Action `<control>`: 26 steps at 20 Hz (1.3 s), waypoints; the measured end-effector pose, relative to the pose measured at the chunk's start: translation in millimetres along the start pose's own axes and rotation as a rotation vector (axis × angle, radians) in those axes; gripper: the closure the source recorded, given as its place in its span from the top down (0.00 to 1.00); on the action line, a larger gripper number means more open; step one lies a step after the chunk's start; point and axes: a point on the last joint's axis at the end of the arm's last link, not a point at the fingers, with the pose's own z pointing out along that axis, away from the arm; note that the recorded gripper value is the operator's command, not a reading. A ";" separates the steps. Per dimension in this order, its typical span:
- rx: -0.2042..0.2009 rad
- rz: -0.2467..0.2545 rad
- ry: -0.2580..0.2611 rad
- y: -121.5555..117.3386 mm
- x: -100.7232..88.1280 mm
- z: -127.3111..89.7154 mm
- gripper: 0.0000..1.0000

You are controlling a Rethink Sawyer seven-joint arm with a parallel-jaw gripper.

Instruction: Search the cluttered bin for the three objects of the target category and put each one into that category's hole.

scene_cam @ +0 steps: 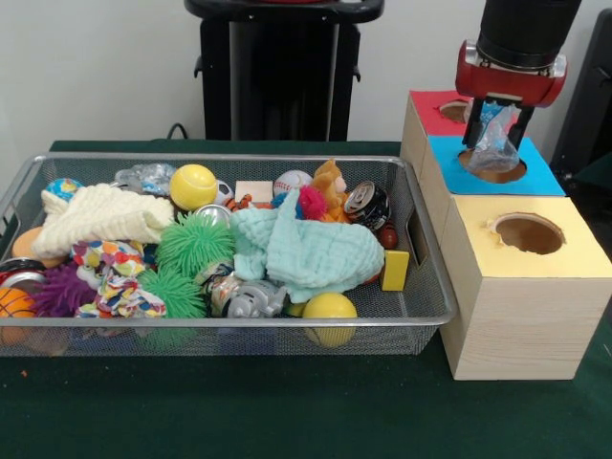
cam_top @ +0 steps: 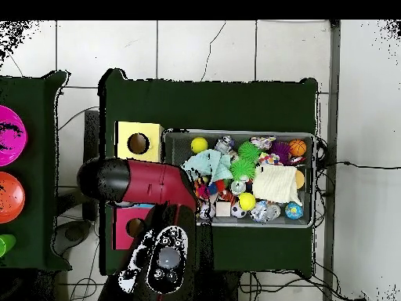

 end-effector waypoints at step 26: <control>0.021 -0.027 0.075 10.0 18.3 10.9 0.00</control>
